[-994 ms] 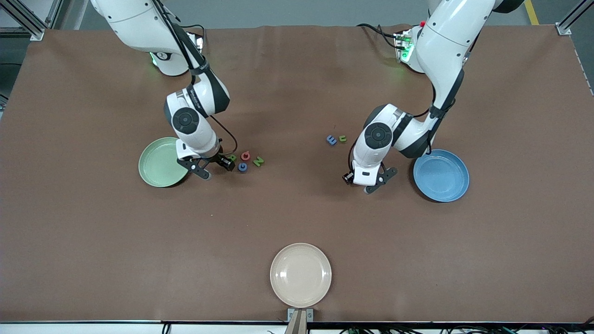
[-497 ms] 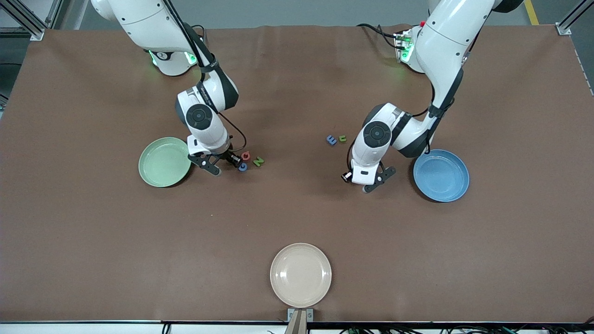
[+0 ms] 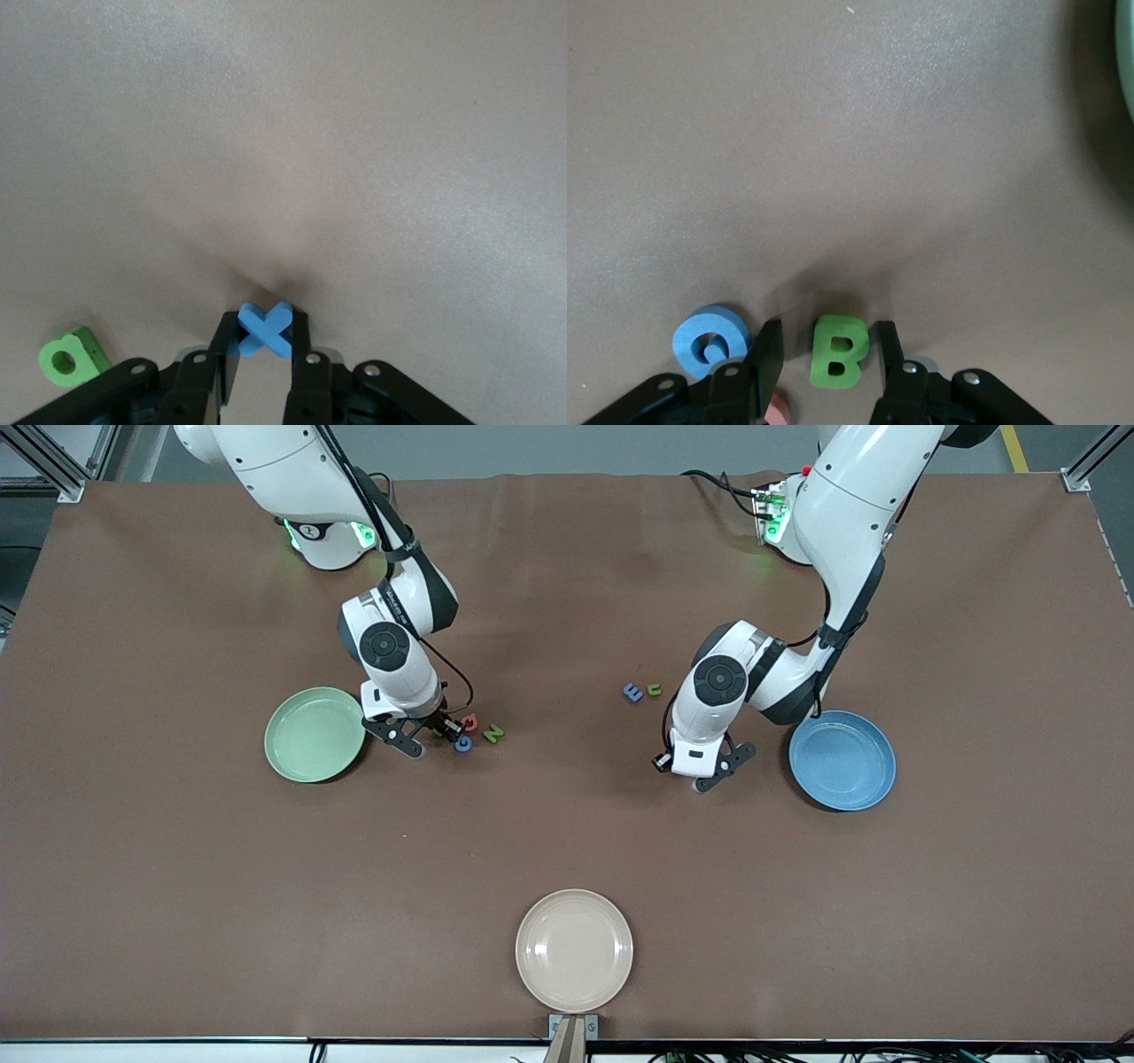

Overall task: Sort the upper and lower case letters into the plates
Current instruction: 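Drop the x into the blue plate while the right gripper drops B in green plate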

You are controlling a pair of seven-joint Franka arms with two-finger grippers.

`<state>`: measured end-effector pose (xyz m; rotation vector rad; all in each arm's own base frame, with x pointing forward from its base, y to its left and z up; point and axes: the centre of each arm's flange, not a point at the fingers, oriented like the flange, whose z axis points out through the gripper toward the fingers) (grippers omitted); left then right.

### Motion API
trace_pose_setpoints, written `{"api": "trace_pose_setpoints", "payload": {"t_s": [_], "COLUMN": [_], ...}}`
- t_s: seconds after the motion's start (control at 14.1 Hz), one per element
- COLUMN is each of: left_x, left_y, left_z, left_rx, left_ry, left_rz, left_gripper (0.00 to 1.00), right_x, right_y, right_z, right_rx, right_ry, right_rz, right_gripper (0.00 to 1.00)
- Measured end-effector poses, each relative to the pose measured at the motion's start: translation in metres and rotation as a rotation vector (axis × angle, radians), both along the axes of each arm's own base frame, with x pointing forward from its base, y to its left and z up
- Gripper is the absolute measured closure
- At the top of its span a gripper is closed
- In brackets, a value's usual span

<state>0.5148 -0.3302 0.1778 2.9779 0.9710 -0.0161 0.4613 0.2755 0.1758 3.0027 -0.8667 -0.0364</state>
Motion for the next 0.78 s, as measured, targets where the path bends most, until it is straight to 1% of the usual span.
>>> {"api": "trace_pose_setpoints", "payload": {"t_s": [0.07, 0.14, 0.21, 0.35, 0.5, 0.57, 0.64, 0.78], "left_x": [0.001, 0.004, 0.007, 0.017, 0.024, 0.025, 0.024, 0.017], "left_y": [0.001, 0.002, 0.005, 0.022, 0.052, 0.07, 0.091, 0.132], "left_z": [0.004, 0.012, 0.024, 0.059, 0.093, 0.106, 0.115, 0.116], "left_rx": [-0.001, -0.002, 0.001, 0.024, 0.064, 0.078, 0.088, 0.103], "left_ry": [-0.006, -0.014, -0.023, -0.032, -0.012, -0.004, 0.003, 0.032], "left_rz": [0.002, 0.004, 0.007, -0.017, -0.09, -0.126, -0.17, -0.267], "left_gripper": [0.73, 0.73, 0.73, 0.73, 0.73, 0.73, 0.73, 0.73], "right_x": [-0.001, -0.001, -0.002, -0.002, -0.002, -0.001, 0.005, 0.025], "right_y": [0.002, 0.004, 0.005, 0.005, 0.004, -0.001, -0.012, -0.052], "right_z": [0.001, 0.001, 0.002, 0.002, 0.002, 0.004, 0.01, 0.037], "right_rx": [0.003, 0.005, 0.005, 0.005, 0.001, -0.007, -0.014, -0.013], "right_ry": [-0.002, -0.003, -0.002, -0.001, 0.005, 0.018, 0.035, 0.063], "right_rz": [-0.001, -0.001, -0.004, -0.005, -0.007, -0.003, 0.015, 0.062], "right_gripper": [0.56, 0.66, 0.72, 0.72, 0.72, 0.72, 0.72, 0.72]}}
